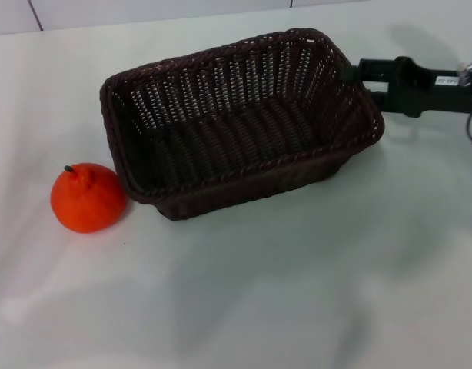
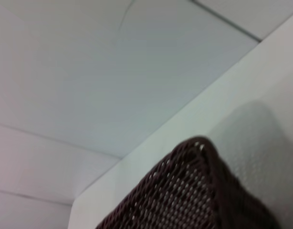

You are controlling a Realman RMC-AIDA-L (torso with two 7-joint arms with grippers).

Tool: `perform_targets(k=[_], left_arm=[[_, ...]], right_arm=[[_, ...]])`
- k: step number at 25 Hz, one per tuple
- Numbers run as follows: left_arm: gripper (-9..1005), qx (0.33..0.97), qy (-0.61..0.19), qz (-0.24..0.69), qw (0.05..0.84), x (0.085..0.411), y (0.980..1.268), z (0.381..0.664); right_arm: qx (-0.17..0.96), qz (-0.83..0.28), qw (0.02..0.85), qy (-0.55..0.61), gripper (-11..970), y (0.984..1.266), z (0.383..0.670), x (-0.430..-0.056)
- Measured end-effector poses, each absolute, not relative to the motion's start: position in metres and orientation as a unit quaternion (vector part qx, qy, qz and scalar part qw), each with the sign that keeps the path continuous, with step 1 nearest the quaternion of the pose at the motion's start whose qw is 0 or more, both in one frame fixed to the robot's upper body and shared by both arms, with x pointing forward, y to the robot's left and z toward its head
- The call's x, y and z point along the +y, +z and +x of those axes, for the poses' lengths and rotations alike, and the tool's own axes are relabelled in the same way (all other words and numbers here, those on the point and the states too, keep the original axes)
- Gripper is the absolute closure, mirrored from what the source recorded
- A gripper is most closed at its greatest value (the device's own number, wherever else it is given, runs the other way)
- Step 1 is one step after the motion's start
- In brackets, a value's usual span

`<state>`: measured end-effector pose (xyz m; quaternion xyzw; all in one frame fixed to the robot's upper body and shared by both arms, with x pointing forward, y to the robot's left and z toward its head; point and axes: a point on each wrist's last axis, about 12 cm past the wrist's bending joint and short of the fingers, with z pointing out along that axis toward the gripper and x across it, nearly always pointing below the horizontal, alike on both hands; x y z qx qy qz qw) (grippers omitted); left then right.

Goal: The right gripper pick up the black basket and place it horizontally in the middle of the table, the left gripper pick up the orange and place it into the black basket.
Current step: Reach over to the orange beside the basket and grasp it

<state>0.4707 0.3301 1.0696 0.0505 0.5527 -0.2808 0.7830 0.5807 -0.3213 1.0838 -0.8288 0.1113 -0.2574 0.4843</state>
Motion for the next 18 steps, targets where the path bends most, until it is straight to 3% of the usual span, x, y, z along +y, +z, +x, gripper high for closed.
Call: perform_targets(k=[11, 18], left_arm=[[191, 0.691, -0.271, 0.178, 0.646, 0.328, 1.031, 0.458], [237, 0.739, -0.257, 0.215, 0.584, 0.318, 1.011, 0.461]], right_arm=[[0.148, -0.813, 0.464, -0.319, 69, 1.099, 0.593, -0.350], [0.144, -0.812, 0.458, -0.332, 80, 1.105, 0.605, -0.344]])
